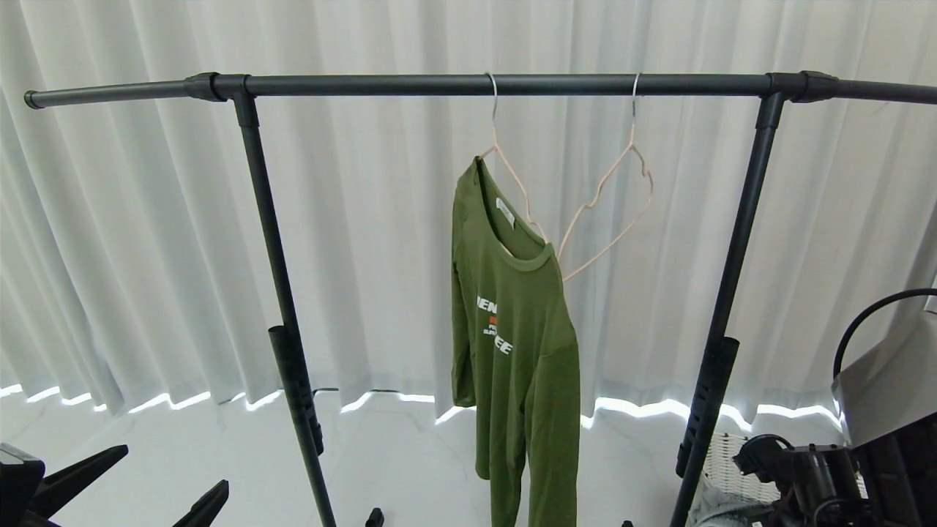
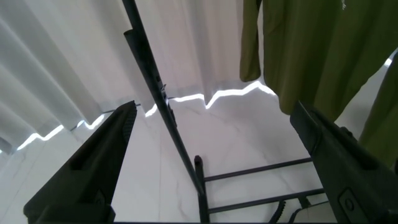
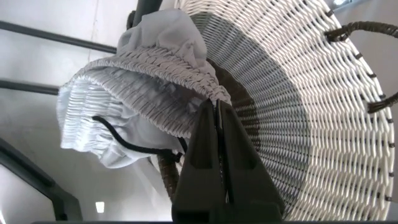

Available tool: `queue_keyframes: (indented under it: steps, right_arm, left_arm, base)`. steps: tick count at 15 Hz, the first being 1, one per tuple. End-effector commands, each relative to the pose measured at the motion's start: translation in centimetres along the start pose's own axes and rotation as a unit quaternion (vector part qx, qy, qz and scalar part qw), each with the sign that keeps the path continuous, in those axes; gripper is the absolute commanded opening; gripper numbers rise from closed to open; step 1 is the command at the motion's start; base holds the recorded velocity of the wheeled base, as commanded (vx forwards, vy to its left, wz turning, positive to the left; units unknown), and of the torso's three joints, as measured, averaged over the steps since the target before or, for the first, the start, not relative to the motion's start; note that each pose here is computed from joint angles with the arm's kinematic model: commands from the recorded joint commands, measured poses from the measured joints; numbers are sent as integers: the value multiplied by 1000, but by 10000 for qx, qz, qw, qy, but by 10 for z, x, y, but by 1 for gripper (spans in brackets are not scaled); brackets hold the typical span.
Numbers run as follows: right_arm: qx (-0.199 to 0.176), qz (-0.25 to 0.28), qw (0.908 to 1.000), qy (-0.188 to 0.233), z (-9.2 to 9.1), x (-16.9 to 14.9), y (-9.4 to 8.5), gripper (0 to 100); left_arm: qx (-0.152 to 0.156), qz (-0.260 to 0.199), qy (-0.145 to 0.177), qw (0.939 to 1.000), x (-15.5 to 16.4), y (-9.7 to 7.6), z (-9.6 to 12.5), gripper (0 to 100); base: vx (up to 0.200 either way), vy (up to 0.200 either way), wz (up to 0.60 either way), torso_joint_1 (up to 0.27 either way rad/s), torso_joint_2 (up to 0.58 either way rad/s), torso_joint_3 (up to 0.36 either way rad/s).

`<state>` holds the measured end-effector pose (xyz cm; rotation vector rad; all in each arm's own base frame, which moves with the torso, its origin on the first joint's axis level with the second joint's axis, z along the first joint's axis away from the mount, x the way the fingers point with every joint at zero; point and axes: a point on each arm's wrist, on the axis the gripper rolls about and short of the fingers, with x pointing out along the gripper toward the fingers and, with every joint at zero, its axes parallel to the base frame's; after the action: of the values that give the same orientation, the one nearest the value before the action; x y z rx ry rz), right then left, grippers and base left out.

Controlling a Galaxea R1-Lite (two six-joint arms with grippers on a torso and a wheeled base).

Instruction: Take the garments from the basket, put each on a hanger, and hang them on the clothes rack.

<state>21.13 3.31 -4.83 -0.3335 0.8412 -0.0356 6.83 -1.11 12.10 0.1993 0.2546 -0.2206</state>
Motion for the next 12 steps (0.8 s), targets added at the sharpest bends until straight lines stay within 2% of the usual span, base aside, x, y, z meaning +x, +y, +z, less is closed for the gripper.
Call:
queue_keyframes:
  steps: [1,2,6,7,10,12]
  right_arm:
    - [33,50,9997,-232,3,-6,3,0]
    - [19,100,9994,-319,6,-9,7,0]
    - [50,447,9888,-1426,37,-46,19,0]
    - [65,451,9844,-1701,44,-56,17,0]
    - [-194,239,9698,-2420,61,-82,4,0]
    - [-297,123,9625,-2693,66,-93,-2,0]
  left_arm:
    - [1,3,-10,10000,0,0,0,100]
    - [1,3,-10,10000,0,0,0,100]
    - [3,16,-39,10000,-1,0,1,100]
    - [3,18,-46,10000,-1,0,2,100]
    - [3,16,-39,10000,0,0,1,100]
    - [3,18,-46,10000,-1,0,2,100]
  base:
    - [0,0,0,0,0,0]
    - [0,0,0,0,0,0]
    - [0,0,0,0,0,0]
    - [0,0,0,0,0,0]
    - [0,0,0,0,0,0]
    - [0,0,0,0,0,0]
